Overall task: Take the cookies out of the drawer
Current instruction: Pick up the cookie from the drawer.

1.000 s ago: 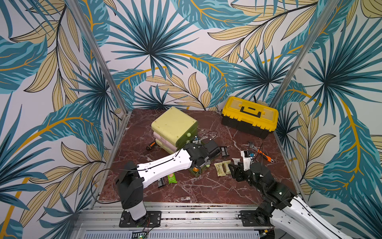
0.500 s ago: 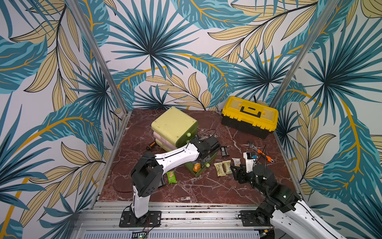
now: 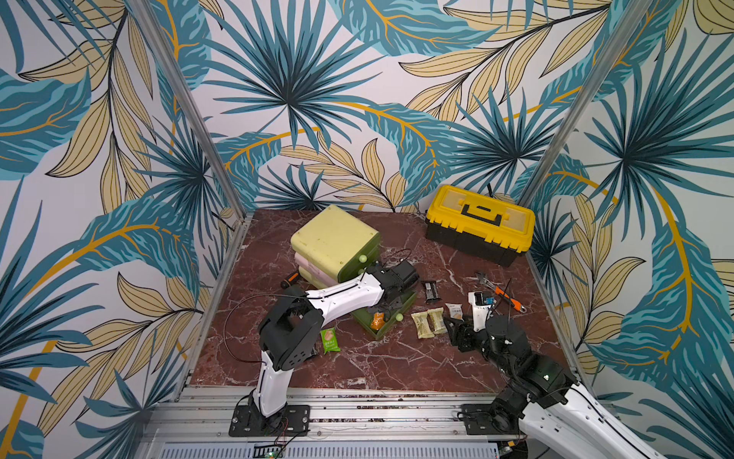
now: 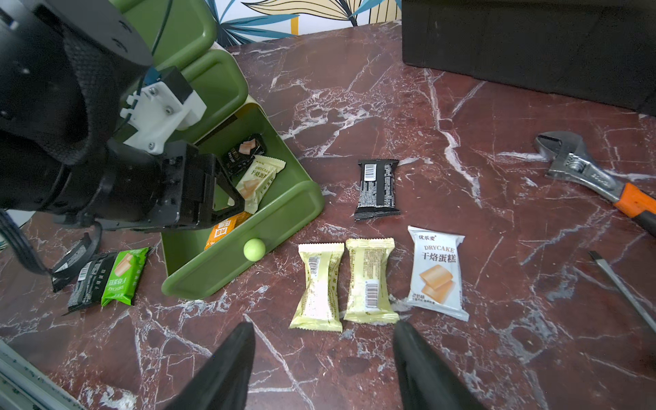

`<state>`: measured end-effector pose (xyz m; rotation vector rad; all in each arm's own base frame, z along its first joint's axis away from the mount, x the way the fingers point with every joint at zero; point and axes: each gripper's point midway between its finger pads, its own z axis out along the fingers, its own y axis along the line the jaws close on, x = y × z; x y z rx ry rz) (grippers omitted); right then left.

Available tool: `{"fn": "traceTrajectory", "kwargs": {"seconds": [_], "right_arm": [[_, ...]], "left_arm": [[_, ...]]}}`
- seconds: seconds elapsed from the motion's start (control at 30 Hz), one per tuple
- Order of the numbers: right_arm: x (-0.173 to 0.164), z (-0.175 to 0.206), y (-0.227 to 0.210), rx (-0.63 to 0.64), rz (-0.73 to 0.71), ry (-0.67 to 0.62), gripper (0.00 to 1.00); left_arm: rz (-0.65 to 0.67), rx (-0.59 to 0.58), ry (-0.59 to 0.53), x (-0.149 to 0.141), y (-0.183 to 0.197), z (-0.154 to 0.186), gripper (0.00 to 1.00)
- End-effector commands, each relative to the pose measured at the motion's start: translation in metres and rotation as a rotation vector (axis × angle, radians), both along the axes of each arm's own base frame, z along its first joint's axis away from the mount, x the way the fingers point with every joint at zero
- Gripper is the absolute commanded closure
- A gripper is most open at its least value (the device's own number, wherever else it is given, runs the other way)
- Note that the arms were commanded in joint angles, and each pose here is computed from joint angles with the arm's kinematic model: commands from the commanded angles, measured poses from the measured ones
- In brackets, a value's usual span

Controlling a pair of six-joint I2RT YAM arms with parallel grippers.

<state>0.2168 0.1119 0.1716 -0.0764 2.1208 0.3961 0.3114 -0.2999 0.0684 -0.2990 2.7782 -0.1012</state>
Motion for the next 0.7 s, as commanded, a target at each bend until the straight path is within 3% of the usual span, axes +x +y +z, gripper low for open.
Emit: {"fn": "traceTrajectory", "kwargs": {"seconds": [0.0,0.4,0.67], "right_arm": [[-0.002,-0.013,-0.007,-0.031,-0.025,0.033,0.34],[-0.001,-0.015,-0.008,-0.038,-0.035,0.039,0.35],[0.0,-0.015,-0.006,-0.043,-0.031,0.043,0.34]], "left_arm": [[-0.005,0.026,0.047,-0.007,0.008,-0.019,0.4],[0.004,0.065,0.09,-0.013,0.014,-0.033,0.38],[-0.018,0.071,0.115,-0.015,0.012,-0.041,0.43]]}}
